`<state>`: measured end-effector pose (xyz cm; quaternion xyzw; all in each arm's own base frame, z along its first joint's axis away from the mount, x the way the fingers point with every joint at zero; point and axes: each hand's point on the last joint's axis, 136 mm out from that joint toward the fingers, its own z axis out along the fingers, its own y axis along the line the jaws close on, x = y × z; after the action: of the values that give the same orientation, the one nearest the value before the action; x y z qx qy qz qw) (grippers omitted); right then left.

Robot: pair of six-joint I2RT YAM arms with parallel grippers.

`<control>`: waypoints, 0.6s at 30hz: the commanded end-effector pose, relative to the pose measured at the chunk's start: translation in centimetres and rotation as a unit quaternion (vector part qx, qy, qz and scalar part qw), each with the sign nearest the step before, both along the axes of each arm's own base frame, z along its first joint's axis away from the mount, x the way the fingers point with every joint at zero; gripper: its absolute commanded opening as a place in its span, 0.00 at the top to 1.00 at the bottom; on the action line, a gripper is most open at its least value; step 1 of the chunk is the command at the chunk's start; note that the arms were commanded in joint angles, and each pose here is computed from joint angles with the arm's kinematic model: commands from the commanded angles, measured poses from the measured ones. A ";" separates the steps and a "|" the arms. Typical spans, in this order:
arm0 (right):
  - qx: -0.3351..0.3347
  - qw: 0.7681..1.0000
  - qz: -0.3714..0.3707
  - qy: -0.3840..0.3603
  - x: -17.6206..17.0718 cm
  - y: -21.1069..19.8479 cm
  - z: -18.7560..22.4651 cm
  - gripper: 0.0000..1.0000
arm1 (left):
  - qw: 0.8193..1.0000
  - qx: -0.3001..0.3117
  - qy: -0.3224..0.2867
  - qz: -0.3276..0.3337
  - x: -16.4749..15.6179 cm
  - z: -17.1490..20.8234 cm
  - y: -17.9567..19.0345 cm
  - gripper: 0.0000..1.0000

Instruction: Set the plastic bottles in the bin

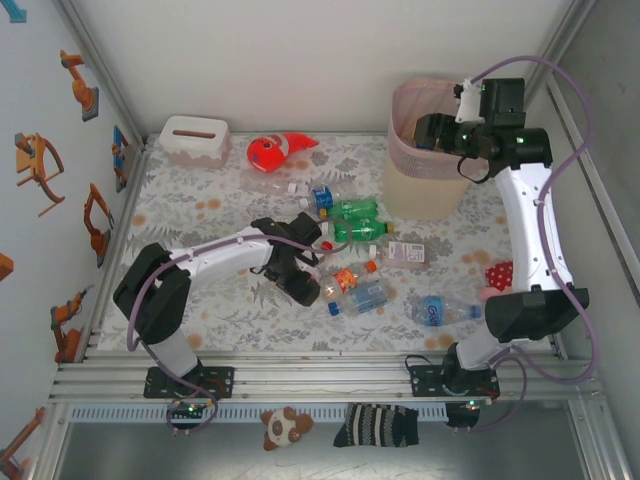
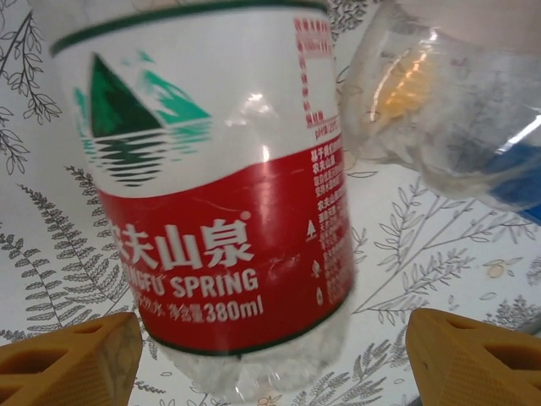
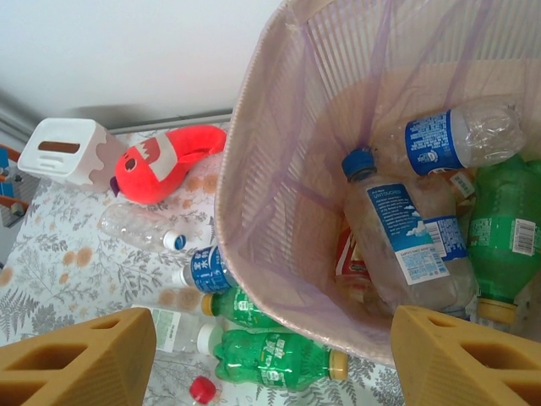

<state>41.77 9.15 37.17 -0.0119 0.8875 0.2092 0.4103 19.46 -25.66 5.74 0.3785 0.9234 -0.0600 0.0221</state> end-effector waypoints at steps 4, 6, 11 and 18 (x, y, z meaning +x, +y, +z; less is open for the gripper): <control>0.010 1.000 0.001 -0.019 -0.9 0.1 1.3 0.28 | 0.999 0.032 0.001 -0.013 0.6 -0.8 0.2 0.19; 0.010 1.000 0.002 -0.019 -1.0 0.1 1.3 0.28 | 0.999 0.037 0.004 -0.014 0.7 -1.3 0.1 0.19; 0.009 1.000 0.002 -0.019 -1.1 0.1 1.3 0.28 | 0.999 0.045 0.010 -0.012 1.0 -2.2 -0.3 0.19; 0.009 1.000 0.006 -0.019 -1.3 0.3 1.3 0.28 | 0.999 0.051 0.005 0.009 1.6 -2.6 -0.2 0.19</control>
<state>41.22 9.16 37.19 -0.0129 0.8873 0.2106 0.4100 20.61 -25.91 2.76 0.3796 0.9249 -0.0218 -0.0051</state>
